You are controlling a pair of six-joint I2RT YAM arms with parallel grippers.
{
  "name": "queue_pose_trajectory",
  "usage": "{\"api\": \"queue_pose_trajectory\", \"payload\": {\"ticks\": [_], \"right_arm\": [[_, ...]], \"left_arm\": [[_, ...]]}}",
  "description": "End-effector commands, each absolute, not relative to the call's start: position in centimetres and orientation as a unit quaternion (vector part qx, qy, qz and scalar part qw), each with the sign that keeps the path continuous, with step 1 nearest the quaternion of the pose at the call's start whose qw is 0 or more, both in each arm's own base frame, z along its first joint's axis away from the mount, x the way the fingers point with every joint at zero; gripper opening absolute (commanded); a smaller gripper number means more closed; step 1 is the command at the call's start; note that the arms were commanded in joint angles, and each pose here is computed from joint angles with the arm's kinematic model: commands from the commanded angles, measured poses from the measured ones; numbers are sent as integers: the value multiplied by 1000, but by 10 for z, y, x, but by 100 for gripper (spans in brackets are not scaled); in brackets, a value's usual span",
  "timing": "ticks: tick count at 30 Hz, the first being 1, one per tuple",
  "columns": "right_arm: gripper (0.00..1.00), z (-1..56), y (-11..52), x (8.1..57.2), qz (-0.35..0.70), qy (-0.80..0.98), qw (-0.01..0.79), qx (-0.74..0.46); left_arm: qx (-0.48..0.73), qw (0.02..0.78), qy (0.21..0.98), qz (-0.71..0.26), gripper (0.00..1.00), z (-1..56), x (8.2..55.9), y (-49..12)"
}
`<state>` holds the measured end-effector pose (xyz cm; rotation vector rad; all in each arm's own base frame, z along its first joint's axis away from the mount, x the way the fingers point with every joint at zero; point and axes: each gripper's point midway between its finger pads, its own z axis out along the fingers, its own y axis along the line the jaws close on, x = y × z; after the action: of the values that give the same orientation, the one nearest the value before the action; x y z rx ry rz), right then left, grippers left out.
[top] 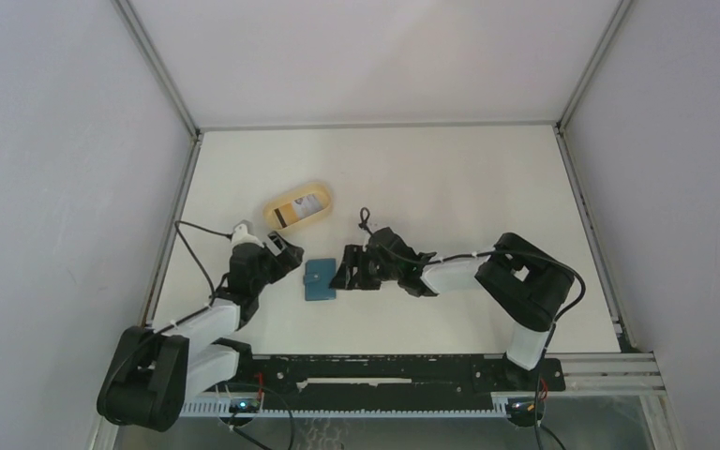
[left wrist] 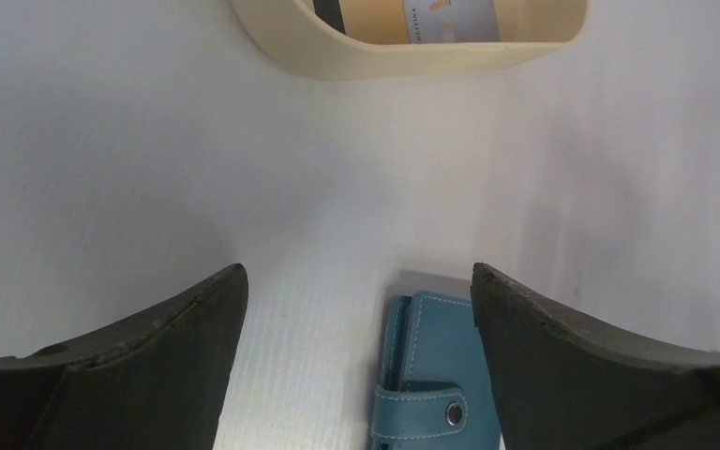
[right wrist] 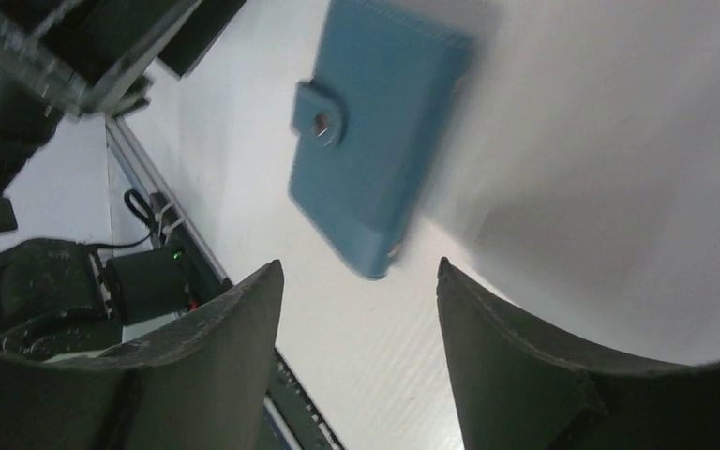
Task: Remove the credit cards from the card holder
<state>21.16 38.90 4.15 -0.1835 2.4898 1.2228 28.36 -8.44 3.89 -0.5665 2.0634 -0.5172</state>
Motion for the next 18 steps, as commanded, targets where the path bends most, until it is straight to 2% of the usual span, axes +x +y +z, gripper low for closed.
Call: {"api": "queue_pose_trajectory", "payload": {"ticks": [1,7,18], "right_arm": [[64,76,413,187,445,863,213,-109],[30,69,426,166,458,863,183,-114],[28,48,446,158,455,869,153,-122]], "left_arm": [[-201,459,843,-196,91,49,300,-88],[-165,449,857,-190,68,51,318,-96],[-129,424,873,-204,59,45,338,-115]]}}
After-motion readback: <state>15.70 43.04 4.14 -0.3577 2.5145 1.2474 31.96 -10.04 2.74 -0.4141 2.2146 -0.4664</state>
